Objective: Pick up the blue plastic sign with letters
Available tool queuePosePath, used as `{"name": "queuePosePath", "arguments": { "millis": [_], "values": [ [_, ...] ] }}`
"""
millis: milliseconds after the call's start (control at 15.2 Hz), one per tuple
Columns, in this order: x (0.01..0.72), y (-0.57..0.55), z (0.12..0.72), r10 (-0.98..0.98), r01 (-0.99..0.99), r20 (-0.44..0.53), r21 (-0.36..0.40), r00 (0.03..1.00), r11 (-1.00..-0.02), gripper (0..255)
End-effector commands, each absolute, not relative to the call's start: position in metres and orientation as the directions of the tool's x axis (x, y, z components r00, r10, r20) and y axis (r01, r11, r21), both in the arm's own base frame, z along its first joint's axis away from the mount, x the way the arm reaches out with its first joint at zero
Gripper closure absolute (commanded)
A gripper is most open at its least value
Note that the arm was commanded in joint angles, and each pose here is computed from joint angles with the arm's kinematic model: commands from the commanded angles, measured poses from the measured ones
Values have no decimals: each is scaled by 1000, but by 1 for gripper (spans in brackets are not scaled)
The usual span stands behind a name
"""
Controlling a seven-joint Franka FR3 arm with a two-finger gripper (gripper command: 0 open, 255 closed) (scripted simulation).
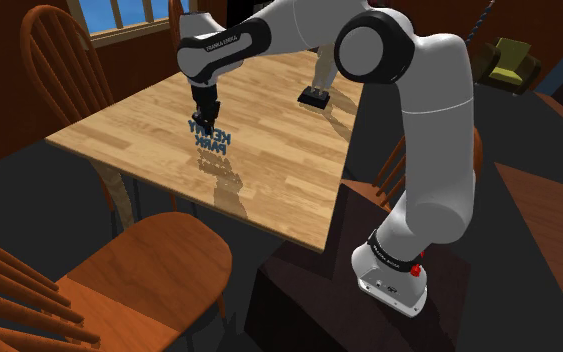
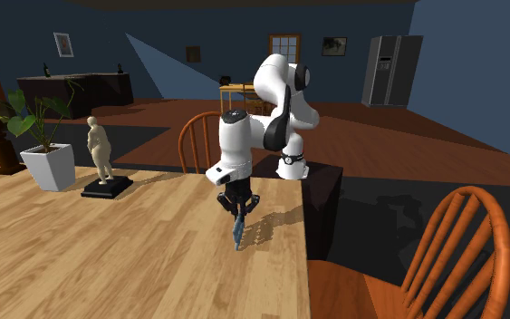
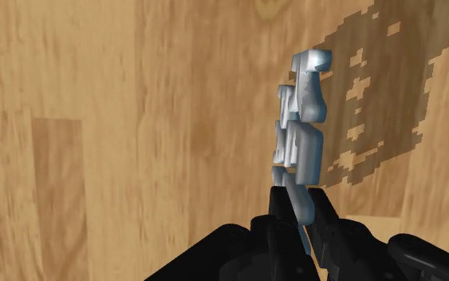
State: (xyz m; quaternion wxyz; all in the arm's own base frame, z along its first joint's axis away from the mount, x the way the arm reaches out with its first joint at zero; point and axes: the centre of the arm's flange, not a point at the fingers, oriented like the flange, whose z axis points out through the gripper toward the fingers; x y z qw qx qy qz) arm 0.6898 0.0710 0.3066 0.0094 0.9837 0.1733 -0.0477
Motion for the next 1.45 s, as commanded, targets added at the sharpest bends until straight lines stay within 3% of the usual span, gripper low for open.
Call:
{"name": "queuePosePath", "arguments": {
  "millis": [0,1386],
  "values": [
    [690,71,306,340,341,-98,2,935,-940,255],
    [690,71,386,340,341,-98,2,935,-940,255]
  ]
}}
